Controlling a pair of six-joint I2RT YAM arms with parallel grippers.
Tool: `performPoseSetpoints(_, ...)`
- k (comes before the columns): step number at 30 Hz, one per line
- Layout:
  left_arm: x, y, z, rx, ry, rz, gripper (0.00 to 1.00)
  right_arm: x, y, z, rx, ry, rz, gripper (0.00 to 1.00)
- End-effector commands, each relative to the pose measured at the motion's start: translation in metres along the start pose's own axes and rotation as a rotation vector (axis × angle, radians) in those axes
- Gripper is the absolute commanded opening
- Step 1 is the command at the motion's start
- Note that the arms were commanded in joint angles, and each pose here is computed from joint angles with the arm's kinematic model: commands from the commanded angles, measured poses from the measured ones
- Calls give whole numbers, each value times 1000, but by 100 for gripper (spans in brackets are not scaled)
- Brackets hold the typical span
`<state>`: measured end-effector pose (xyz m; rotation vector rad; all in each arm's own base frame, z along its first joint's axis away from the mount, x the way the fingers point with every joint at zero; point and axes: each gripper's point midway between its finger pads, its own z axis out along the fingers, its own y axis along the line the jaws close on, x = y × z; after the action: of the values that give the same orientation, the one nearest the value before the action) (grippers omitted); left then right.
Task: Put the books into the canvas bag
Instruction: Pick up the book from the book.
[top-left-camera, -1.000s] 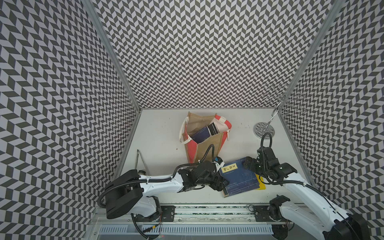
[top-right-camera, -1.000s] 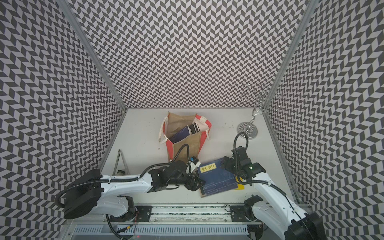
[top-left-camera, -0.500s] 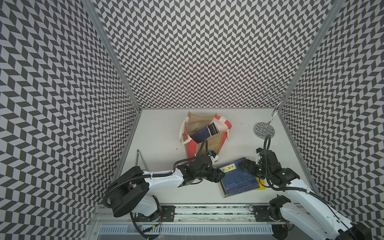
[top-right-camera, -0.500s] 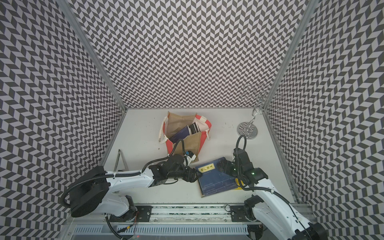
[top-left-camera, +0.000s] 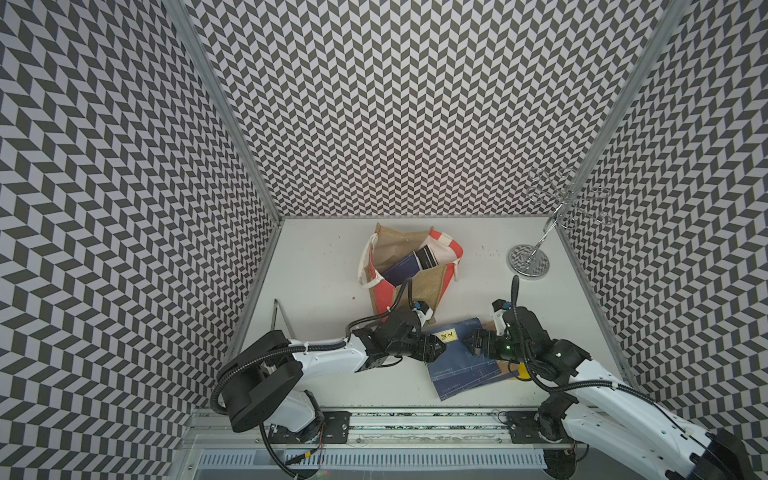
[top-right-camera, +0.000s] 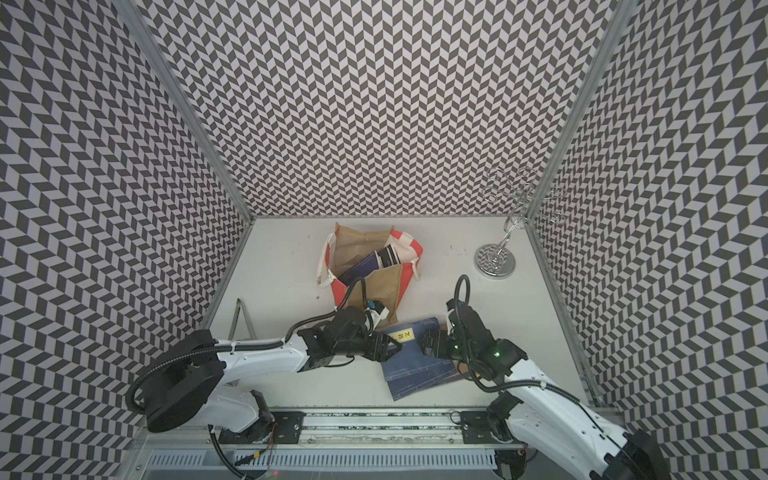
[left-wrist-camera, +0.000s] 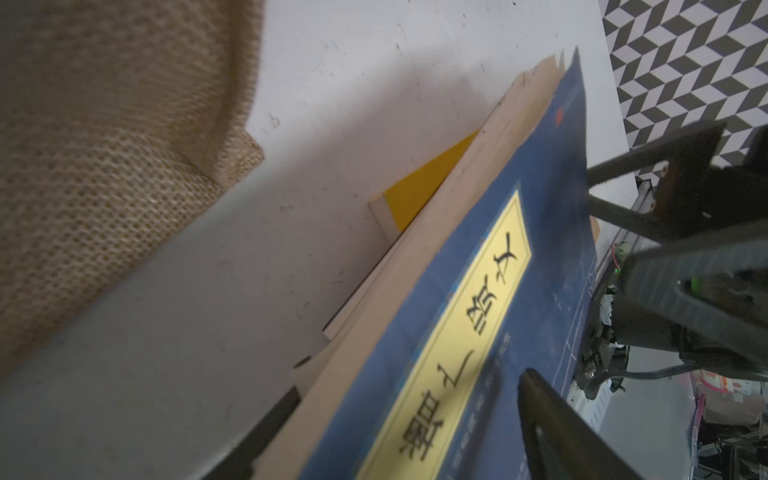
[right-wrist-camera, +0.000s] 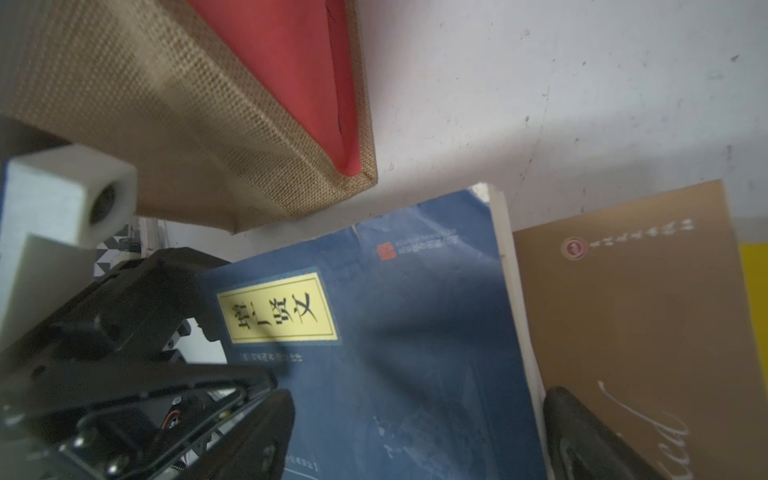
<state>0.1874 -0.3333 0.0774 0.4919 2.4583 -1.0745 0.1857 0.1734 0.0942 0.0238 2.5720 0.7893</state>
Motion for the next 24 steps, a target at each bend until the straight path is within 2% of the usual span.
performPoseSetpoints(1,-9,-6,-6,39,-34,3,57,-7,9,3,-37,-44,-20,93)
performPoseSetpoints(6,-16,-4,-15,31,-60,8,29,-6,6,4,-33,-52,-25,93)
performPoseSetpoints(11,-27,-21,-29,76,-99,50,0,-15,7,-3,-17,-95,-14,94)
performPoseSetpoints(14,-34,-36,-42,118,-116,100,0,-34,16,-20,-29,-182,-18,96)
performPoseSetpoints(17,-44,-55,-60,159,-147,165,0,-60,22,-49,-32,-329,-1,100)
performPoseSetpoints(21,-61,-82,-91,211,-215,265,0,-90,44,-97,-103,-519,-60,99)
performPoseSetpoints(24,-76,-95,-115,232,-262,312,0,-103,66,-127,-177,-617,-146,99)
